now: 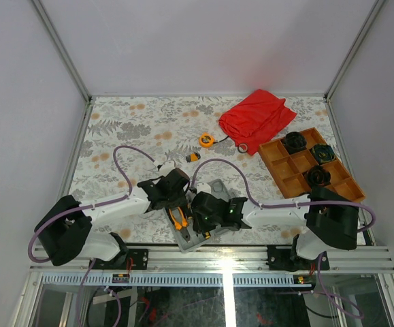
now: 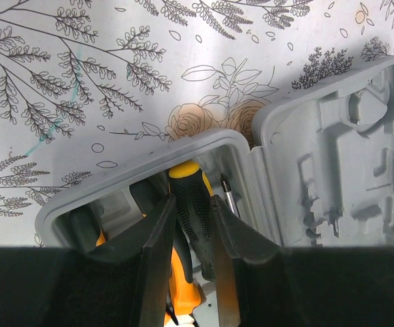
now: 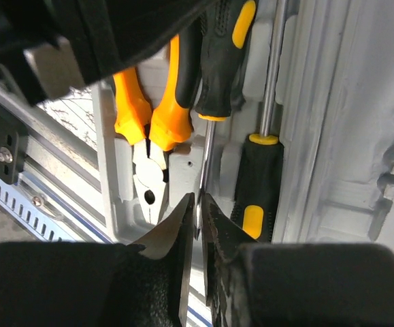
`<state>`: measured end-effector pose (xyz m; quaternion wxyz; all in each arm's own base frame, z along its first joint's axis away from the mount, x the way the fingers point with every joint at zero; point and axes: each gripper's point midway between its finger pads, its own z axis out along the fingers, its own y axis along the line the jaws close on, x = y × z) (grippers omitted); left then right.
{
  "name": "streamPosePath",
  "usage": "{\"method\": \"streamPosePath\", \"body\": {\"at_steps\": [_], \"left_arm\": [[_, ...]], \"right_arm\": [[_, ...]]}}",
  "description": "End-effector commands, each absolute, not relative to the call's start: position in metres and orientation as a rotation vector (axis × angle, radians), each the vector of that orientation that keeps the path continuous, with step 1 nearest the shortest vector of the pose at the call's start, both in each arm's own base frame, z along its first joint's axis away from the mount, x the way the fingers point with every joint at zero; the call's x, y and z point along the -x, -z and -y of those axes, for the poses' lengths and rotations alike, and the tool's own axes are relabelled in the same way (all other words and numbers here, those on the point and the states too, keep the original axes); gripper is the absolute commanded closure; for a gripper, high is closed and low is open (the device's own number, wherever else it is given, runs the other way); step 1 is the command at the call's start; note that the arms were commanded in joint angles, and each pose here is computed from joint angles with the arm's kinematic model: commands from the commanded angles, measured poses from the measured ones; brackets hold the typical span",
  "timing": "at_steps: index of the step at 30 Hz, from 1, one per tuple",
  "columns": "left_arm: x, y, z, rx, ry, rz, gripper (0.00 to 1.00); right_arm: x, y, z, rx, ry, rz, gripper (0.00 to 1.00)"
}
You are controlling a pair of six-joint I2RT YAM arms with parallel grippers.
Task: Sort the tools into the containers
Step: Adjust the screwdriver in the storage box.
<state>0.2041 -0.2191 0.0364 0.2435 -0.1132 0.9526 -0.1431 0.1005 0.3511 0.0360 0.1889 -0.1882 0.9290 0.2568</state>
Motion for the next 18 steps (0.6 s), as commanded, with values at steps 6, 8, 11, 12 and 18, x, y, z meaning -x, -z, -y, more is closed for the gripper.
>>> {"method": "streamPosePath", "body": {"at_steps": [6,8,11,12,18], "left_arm": [[-0.207,-0.042,0.224,0.333,0.444,-2.573,0.75],[-0.207,-0.041,0.224,0.333,0.442,-2.575,0.75],[-0.207,-0.040,0.223,0.335,0.439,-2.575,0.76],[-0.206,-0.039,0.223,0.335,0.437,-2.577,0.76],[-0.205,-0.037,0.222,0.335,0.430,-2.584,0.77]], "right_arm": [[-0.099,-0.027,-0.342,0.509,-0.583,-2.639,0.90],[-0.098,-0.024,-0.338,0.507,-0.546,-2.646,0.92],[-0.096,-0.019,-0.332,0.512,-0.513,-2.659,0.96],[-0.095,-0.019,-0.332,0.511,-0.509,-2.663,0.97],[-0.091,-0.010,-0.325,0.523,-0.461,-2.688,1.00]]}}
